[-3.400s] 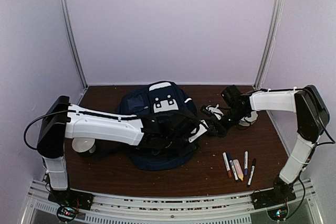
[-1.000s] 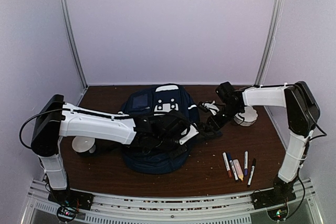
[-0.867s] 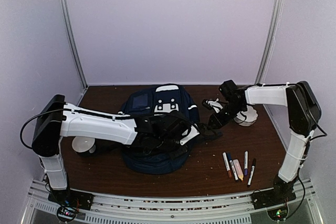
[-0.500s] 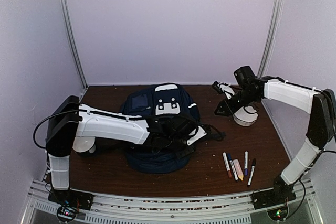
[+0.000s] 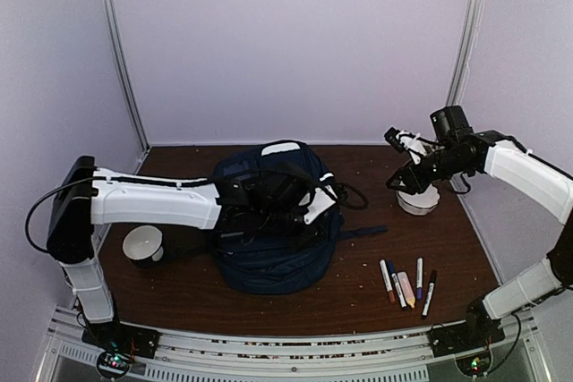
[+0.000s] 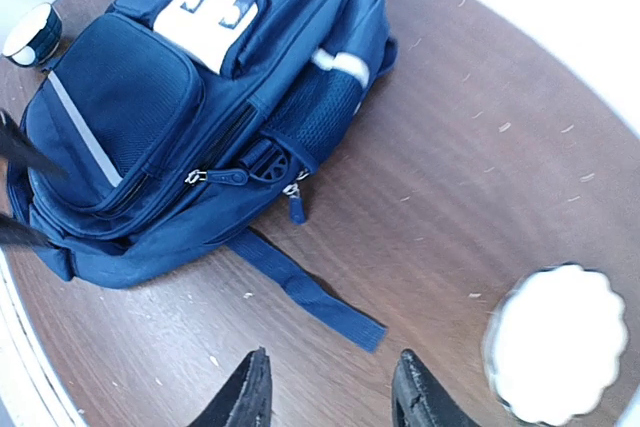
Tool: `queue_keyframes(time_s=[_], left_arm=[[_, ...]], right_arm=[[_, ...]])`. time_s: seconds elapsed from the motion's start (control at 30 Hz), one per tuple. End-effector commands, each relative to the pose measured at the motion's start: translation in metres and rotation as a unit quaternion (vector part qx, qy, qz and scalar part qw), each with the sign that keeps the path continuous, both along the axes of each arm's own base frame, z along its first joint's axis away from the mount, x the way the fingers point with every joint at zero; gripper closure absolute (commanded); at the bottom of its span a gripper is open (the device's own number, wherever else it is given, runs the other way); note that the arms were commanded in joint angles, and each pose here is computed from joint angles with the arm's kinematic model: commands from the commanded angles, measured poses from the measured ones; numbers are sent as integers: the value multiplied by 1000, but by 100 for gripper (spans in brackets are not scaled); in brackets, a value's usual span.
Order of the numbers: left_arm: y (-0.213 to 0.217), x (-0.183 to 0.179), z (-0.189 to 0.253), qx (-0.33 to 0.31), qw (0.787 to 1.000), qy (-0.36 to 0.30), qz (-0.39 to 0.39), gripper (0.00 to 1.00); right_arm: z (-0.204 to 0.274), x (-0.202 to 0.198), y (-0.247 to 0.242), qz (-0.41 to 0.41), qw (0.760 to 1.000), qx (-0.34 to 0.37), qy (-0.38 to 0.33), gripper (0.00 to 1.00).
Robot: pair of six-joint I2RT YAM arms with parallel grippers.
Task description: Pack the student bag
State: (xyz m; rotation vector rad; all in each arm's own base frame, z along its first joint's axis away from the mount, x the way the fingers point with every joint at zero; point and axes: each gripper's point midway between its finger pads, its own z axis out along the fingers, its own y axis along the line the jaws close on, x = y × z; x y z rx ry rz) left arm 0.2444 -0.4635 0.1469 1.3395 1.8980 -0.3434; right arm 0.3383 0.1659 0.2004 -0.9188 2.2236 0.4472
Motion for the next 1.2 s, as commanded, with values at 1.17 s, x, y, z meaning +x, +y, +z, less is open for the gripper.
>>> queue_keyframes(time_s=[1.17], left_arm=[[157, 78, 49, -134, 937, -38, 319, 3]], right_arm=[[-155, -140, -2, 276, 903, -319, 89, 51]])
